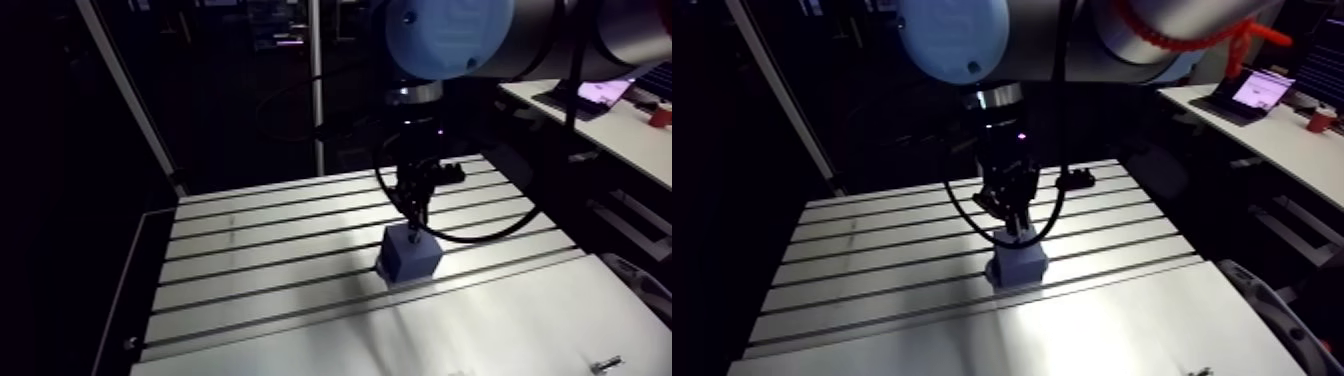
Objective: Pick up the M10 bolt and insert it into the hex recess until seated.
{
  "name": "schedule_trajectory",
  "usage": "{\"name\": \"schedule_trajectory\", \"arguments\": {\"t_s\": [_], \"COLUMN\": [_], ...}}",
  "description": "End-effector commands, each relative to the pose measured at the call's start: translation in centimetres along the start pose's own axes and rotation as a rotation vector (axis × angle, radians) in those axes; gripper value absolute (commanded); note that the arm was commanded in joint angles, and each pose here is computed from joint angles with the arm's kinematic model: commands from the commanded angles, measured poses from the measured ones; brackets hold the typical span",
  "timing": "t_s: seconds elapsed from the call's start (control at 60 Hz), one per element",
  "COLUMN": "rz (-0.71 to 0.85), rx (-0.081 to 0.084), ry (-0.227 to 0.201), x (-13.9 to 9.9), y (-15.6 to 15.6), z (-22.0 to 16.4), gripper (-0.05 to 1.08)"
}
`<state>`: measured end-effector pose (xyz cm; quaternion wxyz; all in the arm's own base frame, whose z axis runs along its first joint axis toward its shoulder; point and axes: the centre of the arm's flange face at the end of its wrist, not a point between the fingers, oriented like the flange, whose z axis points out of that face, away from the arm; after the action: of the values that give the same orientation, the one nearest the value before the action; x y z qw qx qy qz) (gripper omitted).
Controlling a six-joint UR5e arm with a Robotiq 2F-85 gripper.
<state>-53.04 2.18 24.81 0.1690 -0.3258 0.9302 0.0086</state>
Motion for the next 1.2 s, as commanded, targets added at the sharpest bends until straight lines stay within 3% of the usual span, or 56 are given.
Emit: {"name": "schedule_trajectory", "arguments": {"t_s": [0.017,0.65,0.683,0.7,0.717,0.733,0.75,0.767,0.783,0.8,1.2], "rz": [0.000,0.000,-0.002,-0.004,-0.004,-0.004,-0.004,-0.005,-0.005,-0.009,0.000], "rx": [0.003,0.008,0.007,0.006,0.006,0.008,0.008,0.009,0.009,0.010,0.010], "ry": [-0.003,-0.007,-0.006,-0.006,-0.006,-0.003,-0.003,-0.002,-0.002,-0.005,-0.004], "x": [0.11,0.08,0.09,0.10,0.10,0.12,0.12,0.10,0.10,0.15,0.02], "y": [0.07,-0.09,-0.15,-0.16,-0.16,-0.18,-0.18,-0.22,-0.22,-0.28,-0.10], "z": [0.19,0.56,0.47,0.46,0.46,0.46,0.46,0.41,0.41,0.51,0.55], "gripper": [0.78,0.77,0.75,0.63,0.63,0.41,0.41,0.14,0.14,0.02,0.01]}}
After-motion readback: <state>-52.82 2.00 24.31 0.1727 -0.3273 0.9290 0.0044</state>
